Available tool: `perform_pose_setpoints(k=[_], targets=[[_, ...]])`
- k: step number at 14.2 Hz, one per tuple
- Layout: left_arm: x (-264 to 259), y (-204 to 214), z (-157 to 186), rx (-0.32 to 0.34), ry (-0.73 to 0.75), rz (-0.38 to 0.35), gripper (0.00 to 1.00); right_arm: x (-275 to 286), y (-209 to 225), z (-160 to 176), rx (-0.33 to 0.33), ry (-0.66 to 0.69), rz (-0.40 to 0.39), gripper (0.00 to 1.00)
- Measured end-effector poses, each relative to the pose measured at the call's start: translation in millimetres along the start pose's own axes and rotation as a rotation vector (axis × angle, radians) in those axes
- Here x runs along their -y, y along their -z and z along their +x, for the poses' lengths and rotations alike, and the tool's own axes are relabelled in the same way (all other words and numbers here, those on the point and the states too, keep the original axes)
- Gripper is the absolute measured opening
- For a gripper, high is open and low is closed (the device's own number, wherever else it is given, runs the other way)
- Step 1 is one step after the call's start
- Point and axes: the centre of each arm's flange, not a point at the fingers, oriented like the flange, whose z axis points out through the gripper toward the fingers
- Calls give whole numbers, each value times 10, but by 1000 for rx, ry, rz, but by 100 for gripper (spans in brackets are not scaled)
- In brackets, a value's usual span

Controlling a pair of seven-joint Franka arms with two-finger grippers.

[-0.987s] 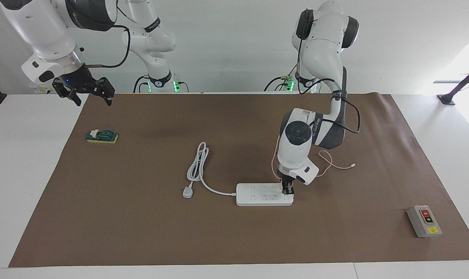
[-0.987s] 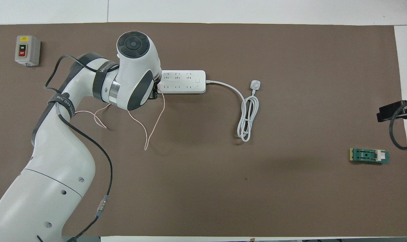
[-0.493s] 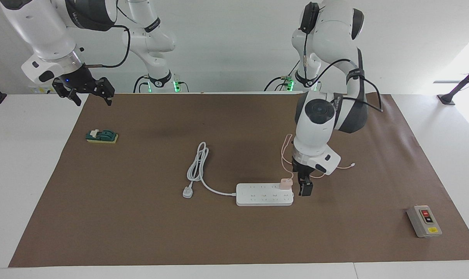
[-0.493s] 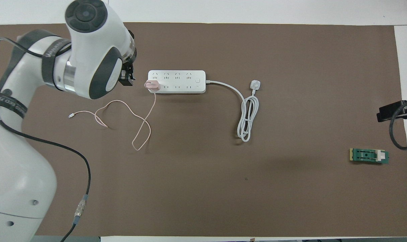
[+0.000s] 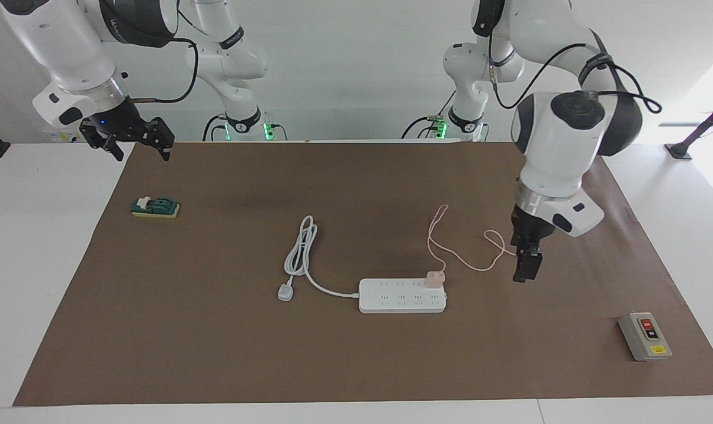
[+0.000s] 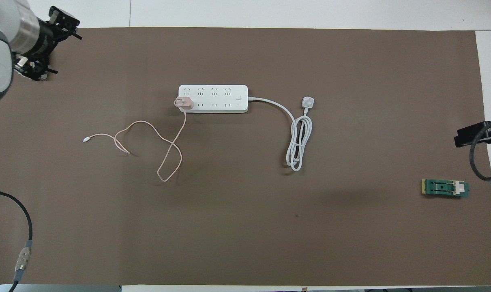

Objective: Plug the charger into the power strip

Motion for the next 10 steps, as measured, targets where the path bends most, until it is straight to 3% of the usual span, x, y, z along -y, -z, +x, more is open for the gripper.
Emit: perform_pose_setpoints(k=[3, 5, 10], targets=[[479, -81, 510, 1, -272, 24, 100, 0, 0, 0, 0, 0, 0, 100], [680, -86, 676, 13, -377, 37, 100, 0, 0, 0, 0, 0, 0, 100], [807, 241, 583, 57, -474, 58, 100, 2, 0, 0, 0, 0, 0, 100]])
